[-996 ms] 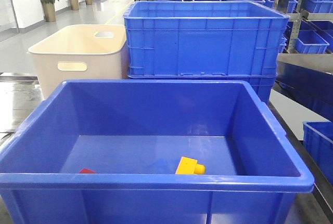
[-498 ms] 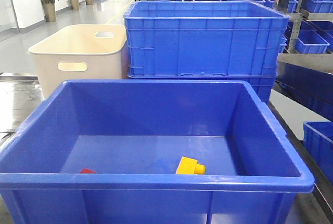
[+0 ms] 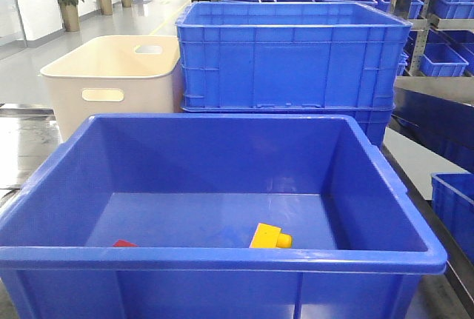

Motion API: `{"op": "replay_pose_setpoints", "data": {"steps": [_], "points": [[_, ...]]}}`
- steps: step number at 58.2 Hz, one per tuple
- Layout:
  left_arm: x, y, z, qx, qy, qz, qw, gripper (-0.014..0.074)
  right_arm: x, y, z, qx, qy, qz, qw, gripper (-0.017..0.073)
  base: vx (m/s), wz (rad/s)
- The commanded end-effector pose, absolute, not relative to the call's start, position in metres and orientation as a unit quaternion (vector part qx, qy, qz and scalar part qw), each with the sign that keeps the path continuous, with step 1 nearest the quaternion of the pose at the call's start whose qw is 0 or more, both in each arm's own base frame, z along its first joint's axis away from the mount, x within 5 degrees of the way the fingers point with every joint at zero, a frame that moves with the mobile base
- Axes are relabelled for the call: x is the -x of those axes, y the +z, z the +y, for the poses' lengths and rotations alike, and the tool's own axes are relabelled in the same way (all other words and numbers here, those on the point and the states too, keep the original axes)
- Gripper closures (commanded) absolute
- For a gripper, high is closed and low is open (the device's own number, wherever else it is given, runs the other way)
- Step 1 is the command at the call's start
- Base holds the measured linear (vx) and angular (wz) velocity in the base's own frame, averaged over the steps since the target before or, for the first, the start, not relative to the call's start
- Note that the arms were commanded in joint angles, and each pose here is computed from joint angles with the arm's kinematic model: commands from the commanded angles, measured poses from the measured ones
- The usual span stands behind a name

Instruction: Pick red and yellow blocks into blue bin

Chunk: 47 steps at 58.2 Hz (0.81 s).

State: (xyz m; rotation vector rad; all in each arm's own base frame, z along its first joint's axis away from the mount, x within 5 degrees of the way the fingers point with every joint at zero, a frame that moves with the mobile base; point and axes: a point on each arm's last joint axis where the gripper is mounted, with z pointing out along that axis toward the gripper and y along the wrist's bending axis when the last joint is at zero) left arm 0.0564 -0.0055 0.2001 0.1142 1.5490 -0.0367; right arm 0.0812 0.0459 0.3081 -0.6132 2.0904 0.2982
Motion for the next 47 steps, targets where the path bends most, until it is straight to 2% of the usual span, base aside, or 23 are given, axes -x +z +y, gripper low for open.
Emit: {"op": "replay_pose_setpoints", "data": {"steps": [1, 10, 47], "points": [[-0.0535, 0.2135, -0.0045, -0.032, -0.027, 0.659, 0.751, 0.0588, -0.0841, 0.3224, 0.0463, 0.241, 0.123, 0.826, 0.495, 0.0569, 0.0, 0.0], [-0.0537, 0.2125, -0.0034, 0.002, -0.049, 0.664, 0.747, 0.0588, -0.0841, 0.3224, 0.0463, 0.241, 0.123, 0.826, 0.495, 0.0569, 0.0, 0.0], [-0.053, 0.2178, -0.0013, 0.014, -0.036, 0.641, 0.766, 0.0588, -0.0841, 0.3224, 0.0463, 0.241, 0.123, 0.826, 0.495, 0.0569, 0.0, 0.0]]}}
